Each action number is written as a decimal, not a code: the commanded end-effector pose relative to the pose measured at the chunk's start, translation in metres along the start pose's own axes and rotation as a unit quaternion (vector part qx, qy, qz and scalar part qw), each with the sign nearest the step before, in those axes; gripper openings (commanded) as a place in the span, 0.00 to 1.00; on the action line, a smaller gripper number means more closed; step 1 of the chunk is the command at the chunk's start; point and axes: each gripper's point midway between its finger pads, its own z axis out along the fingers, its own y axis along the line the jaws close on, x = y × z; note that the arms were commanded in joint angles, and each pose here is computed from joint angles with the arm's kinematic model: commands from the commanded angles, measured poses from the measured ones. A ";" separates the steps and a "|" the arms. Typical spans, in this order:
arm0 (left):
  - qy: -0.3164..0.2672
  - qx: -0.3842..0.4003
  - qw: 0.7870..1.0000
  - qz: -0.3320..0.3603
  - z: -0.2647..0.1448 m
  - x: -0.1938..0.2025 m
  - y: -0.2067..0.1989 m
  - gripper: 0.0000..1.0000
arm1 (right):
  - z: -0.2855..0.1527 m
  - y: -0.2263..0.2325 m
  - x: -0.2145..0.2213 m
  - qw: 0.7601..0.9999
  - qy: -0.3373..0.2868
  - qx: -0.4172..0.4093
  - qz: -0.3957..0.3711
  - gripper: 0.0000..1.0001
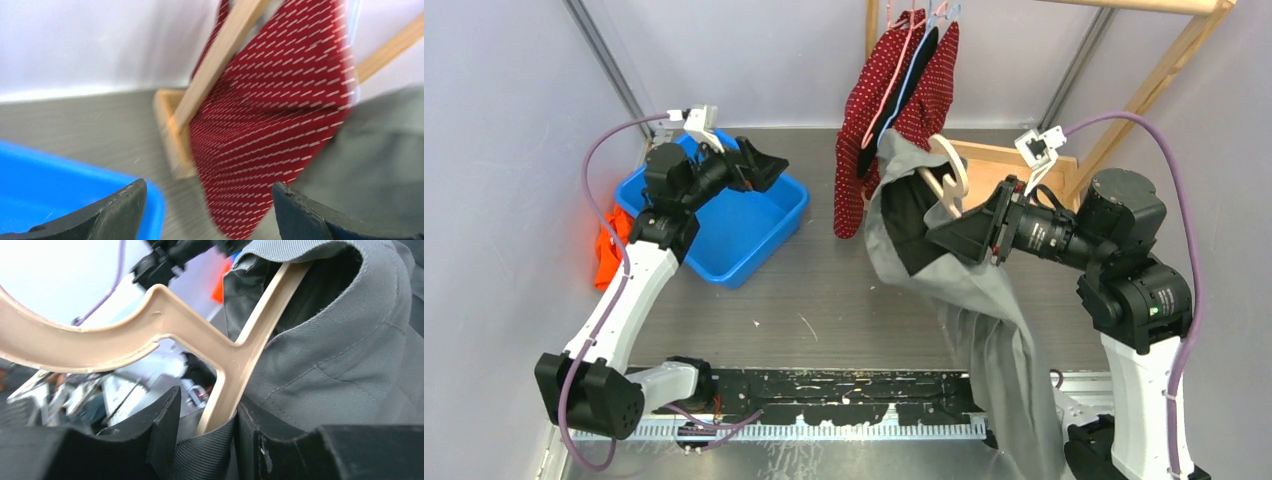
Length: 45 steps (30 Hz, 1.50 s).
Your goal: Remove the skirt from the hanger
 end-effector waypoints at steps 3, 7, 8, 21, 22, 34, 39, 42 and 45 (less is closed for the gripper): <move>-0.103 0.215 0.971 -0.035 -0.037 -0.090 -0.108 0.94 | -0.027 0.080 0.010 0.978 0.031 -0.206 0.006 0.01; -0.128 0.296 0.945 -0.059 -0.067 -0.114 -0.148 0.95 | -0.023 0.074 0.012 0.978 0.027 -0.207 0.006 0.01; -0.131 0.314 0.939 -0.060 -0.075 -0.117 -0.158 0.95 | -0.020 0.071 0.013 0.978 0.029 -0.204 0.006 0.01; -0.121 0.390 0.912 -0.046 -0.148 -0.100 -0.223 1.00 | 0.023 0.028 0.007 0.985 0.031 -0.169 0.008 0.01; -0.118 0.389 0.913 -0.044 -0.146 -0.098 -0.222 1.00 | 0.024 0.028 0.006 0.985 0.031 -0.170 0.009 0.01; -0.024 0.358 0.932 -0.052 -0.065 -0.035 -0.221 0.97 | 0.027 0.036 -0.004 0.982 0.022 -0.188 0.010 0.01; 0.028 0.328 0.944 -0.024 -0.034 0.001 -0.228 0.93 | 0.030 0.037 -0.003 0.981 0.027 -0.192 0.010 0.01; 0.035 0.313 0.949 -0.017 -0.025 0.007 -0.226 0.93 | 0.031 0.036 -0.002 0.981 0.028 -0.193 0.010 0.01; 0.032 0.300 0.953 -0.010 -0.021 0.008 -0.223 0.92 | 0.032 0.035 0.000 0.980 0.033 -0.194 0.011 0.01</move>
